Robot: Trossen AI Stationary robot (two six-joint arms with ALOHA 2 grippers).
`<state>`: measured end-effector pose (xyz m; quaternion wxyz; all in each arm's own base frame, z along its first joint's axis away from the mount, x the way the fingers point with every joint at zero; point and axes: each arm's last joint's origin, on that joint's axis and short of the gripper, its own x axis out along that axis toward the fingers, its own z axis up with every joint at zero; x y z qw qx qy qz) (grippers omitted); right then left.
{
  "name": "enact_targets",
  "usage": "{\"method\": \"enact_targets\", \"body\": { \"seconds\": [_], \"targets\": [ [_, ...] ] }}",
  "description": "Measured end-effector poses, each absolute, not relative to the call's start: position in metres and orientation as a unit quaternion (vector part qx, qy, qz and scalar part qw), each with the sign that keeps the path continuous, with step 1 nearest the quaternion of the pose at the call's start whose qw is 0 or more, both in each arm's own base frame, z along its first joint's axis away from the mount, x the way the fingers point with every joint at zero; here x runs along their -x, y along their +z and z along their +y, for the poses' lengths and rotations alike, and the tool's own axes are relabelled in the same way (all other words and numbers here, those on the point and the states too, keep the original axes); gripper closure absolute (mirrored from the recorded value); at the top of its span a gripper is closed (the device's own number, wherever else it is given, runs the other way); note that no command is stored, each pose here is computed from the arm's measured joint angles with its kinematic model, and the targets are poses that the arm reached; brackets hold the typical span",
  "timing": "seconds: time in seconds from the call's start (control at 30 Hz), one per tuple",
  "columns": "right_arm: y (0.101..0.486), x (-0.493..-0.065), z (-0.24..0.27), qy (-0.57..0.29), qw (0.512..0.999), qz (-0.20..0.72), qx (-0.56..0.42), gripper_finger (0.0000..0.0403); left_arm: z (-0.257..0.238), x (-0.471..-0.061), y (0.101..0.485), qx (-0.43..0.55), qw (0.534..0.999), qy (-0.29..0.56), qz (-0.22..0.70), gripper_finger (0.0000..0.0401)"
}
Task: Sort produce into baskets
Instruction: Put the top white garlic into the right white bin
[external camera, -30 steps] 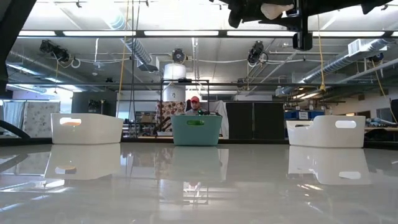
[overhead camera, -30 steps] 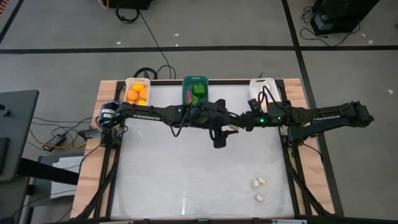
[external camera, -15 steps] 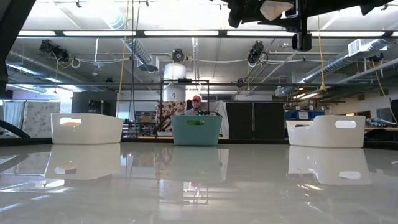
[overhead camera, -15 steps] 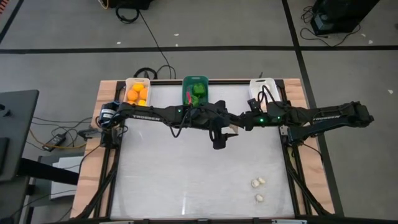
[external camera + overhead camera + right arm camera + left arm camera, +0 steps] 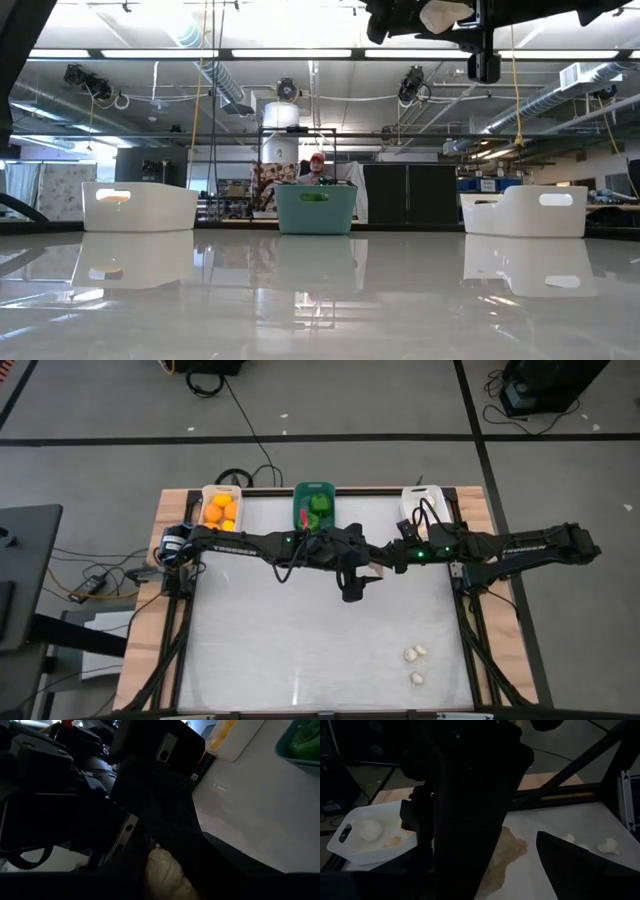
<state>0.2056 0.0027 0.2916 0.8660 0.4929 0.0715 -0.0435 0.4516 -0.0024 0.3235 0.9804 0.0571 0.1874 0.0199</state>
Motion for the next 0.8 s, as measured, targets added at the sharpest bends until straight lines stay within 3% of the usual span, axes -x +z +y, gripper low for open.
{"method": "enact_targets", "body": {
  "seconds": [0.37, 0.53, 0.7, 0.8],
  "targets": [
    [0.2903, -0.2056, 0.0037, -0.033, 0.868, 0.085, -0.489, 0.0247, -0.0106, -0.4514, 0.3223, -0.060, 0.979, 0.020, 0.192, 0.0097],
    [0.2880, -0.2076, 0.0039, -0.033, 0.869, 0.093, -0.484, 0.0246, -0.0095, -0.4526, 0.3201, -0.076, 0.977, 0.043, 0.194, 0.0124],
    [0.2863, -0.2102, 0.0051, -0.022, 0.864, 0.106, -0.492, 0.0160, -0.0086, -0.4525, 0.3175, -0.135, 0.969, 0.046, 0.204, 0.0158],
    [0.2861, -0.2102, 0.0068, -0.017, 0.860, 0.110, -0.498, 0.0143, -0.0080, -0.4524, 0.3174, -0.149, 0.966, 0.054, 0.207, 0.0170]
  ]
}}
